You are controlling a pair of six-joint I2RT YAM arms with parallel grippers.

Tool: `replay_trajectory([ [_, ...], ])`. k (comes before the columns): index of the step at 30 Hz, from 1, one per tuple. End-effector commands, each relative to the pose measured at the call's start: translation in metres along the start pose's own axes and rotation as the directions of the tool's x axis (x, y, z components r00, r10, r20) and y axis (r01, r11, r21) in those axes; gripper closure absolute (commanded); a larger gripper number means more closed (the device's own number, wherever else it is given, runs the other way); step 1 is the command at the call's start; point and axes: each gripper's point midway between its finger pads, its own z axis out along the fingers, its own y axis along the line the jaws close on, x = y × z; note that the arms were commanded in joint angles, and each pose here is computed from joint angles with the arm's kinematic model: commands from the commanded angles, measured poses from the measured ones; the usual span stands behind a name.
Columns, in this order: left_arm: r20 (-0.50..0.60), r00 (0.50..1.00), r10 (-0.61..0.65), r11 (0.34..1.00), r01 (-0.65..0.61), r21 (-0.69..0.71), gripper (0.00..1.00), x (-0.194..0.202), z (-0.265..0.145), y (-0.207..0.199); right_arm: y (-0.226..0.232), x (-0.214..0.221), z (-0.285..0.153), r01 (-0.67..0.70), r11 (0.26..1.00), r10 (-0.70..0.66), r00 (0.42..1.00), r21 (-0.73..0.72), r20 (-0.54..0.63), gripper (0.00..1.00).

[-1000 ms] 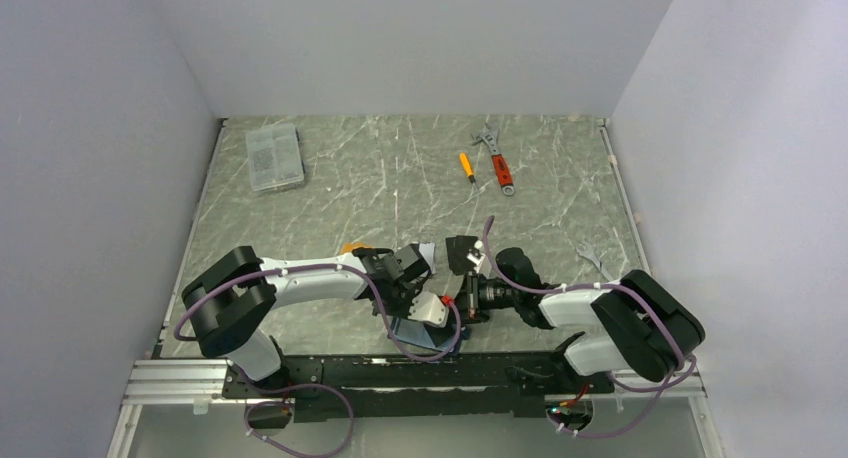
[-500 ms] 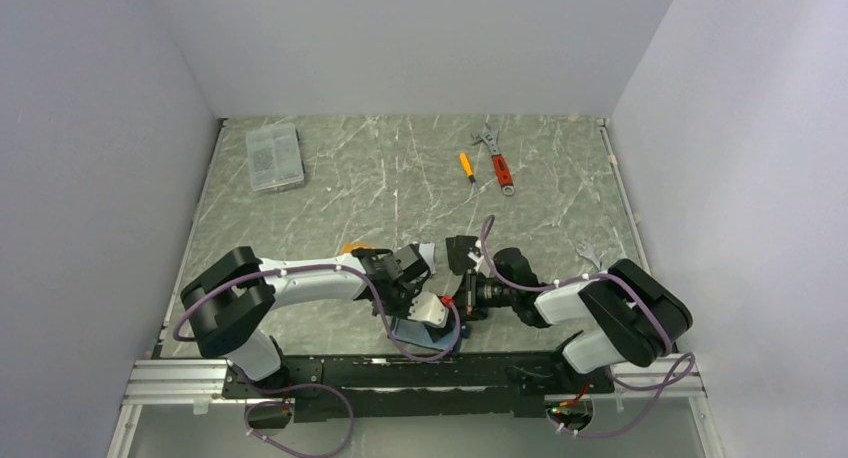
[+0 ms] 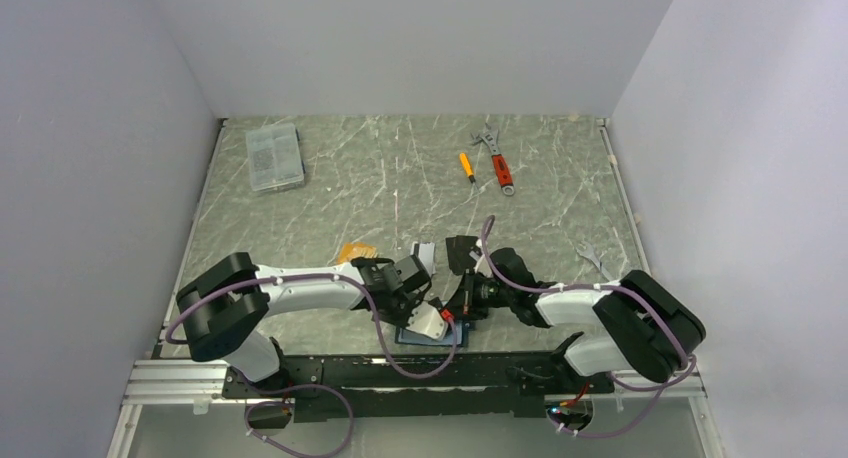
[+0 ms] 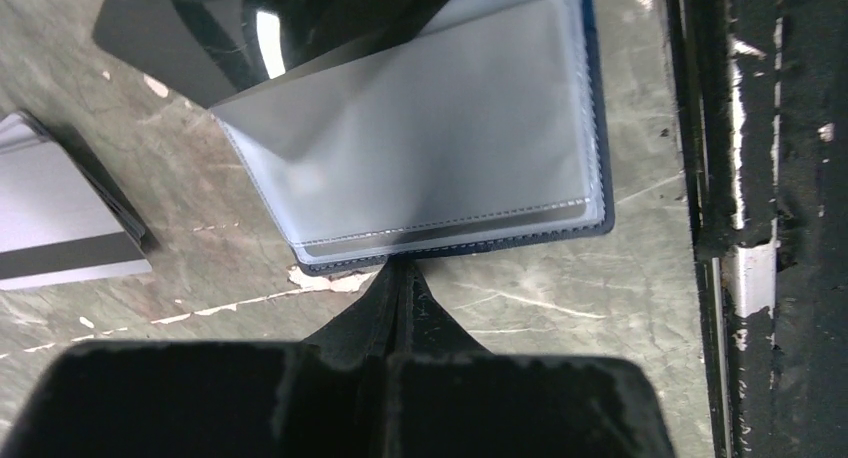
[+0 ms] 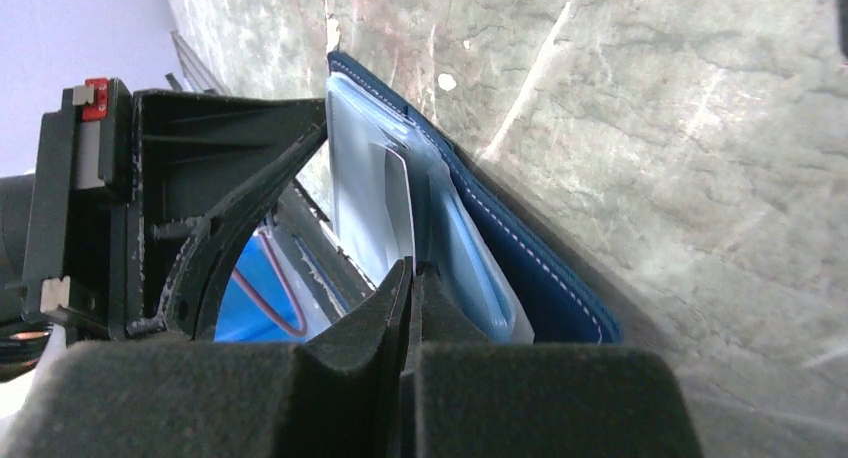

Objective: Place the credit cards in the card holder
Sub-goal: Insert the credit card into the card holder.

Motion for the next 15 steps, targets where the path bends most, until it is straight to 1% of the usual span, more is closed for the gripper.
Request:
replay_trajectory([
  [1, 0.011, 1.0, 0.007, 0.961, -0.01, 0.276, 1.0, 0.006, 0.02, -0.073, -0.02, -0.006, -0.004, 0.012, 0.992, -0.018, 0.999, 0.126, 0.048, 1.0],
  [7, 0.015, 1.0, 0.024, 0.96, -0.027, 0.28, 1.0, -0.001, 0.021, -0.076, -0.021, -0.005, -0.005, 0.018, 0.991, -0.023, 0.999, 0.13, 0.043, 1.0],
  [15, 0.012, 0.999, 0.031, 0.958, -0.033, 0.286, 1.0, -0.002, 0.022, -0.079, -0.034, -0.004, -0.001, 0.018, 0.986, -0.025, 0.999, 0.168, 0.039, 1.0],
])
